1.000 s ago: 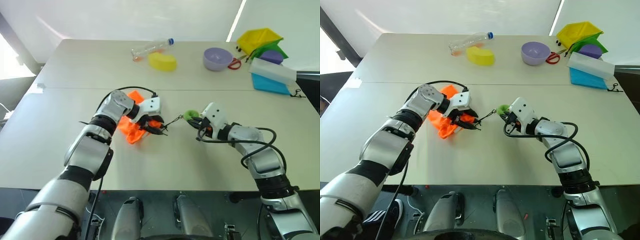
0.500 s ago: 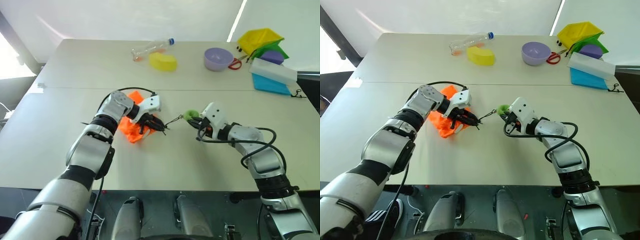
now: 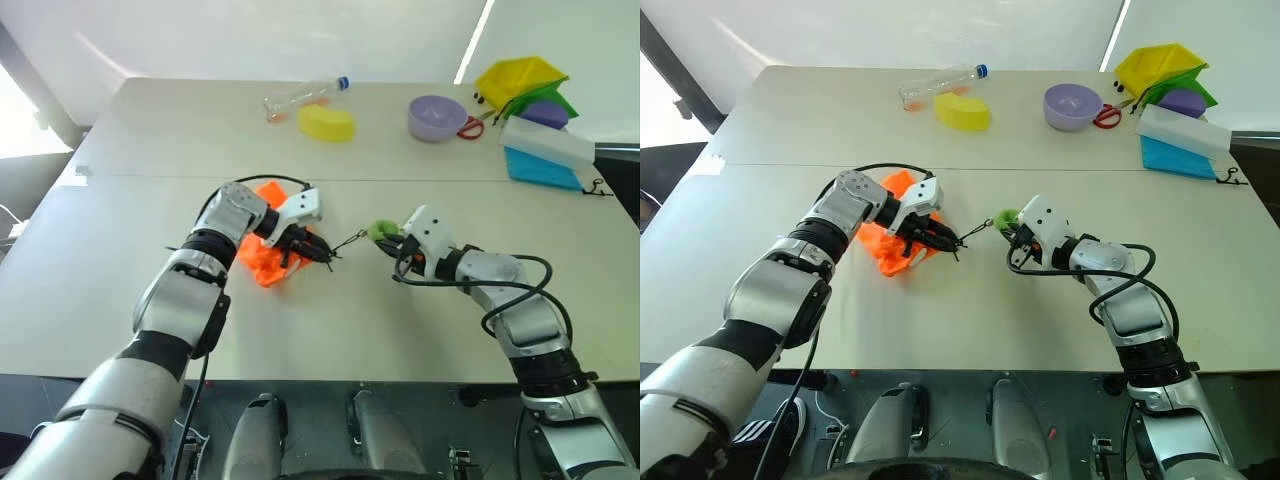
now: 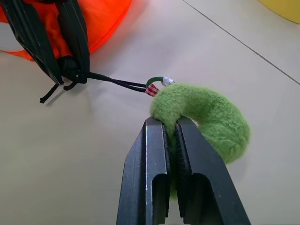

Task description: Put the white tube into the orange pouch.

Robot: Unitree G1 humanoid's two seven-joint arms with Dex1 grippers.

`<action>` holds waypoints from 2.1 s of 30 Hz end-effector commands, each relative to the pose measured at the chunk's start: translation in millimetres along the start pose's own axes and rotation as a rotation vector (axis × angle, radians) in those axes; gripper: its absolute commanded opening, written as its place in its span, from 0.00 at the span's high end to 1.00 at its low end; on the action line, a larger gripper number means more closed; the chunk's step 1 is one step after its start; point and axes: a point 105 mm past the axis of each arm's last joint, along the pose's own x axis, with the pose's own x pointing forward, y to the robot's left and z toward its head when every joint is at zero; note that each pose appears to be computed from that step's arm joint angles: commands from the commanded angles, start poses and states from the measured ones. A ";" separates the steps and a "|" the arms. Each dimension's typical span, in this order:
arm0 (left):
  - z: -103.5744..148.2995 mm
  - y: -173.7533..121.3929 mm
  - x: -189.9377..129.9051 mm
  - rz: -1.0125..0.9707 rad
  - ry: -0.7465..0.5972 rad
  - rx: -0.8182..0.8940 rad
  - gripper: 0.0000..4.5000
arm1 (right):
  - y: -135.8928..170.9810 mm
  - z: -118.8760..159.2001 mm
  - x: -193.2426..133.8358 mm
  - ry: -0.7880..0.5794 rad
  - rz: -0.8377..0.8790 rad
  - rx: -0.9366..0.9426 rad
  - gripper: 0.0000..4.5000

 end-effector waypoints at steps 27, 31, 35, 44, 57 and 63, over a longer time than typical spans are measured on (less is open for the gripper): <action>7.3 -0.2 1.1 -0.028 -0.041 -0.186 0.15 | -0.3 15.7 2.4 -0.051 0.003 -0.054 1.00; 4.3 0.9 1.2 -0.010 -0.024 -0.160 0.27 | -1.0 16.0 2.3 -0.051 0.001 -0.057 1.00; 2.3 -0.5 3.1 -0.012 0.022 -0.045 0.66 | -1.7 17.3 2.1 -0.055 0.001 -0.058 1.00; 5.4 -1.3 4.7 -0.023 0.022 -0.006 0.66 | -4.6 19.6 2.0 -0.058 -0.002 -0.069 1.00; -1.2 -3.8 9.0 -0.032 0.088 0.074 0.66 | -6.1 21.6 2.6 -0.064 -0.008 -0.070 1.00; -0.4 -2.6 10.7 -0.010 0.079 0.115 0.77 | -6.5 21.7 2.4 -0.064 -0.010 -0.070 1.00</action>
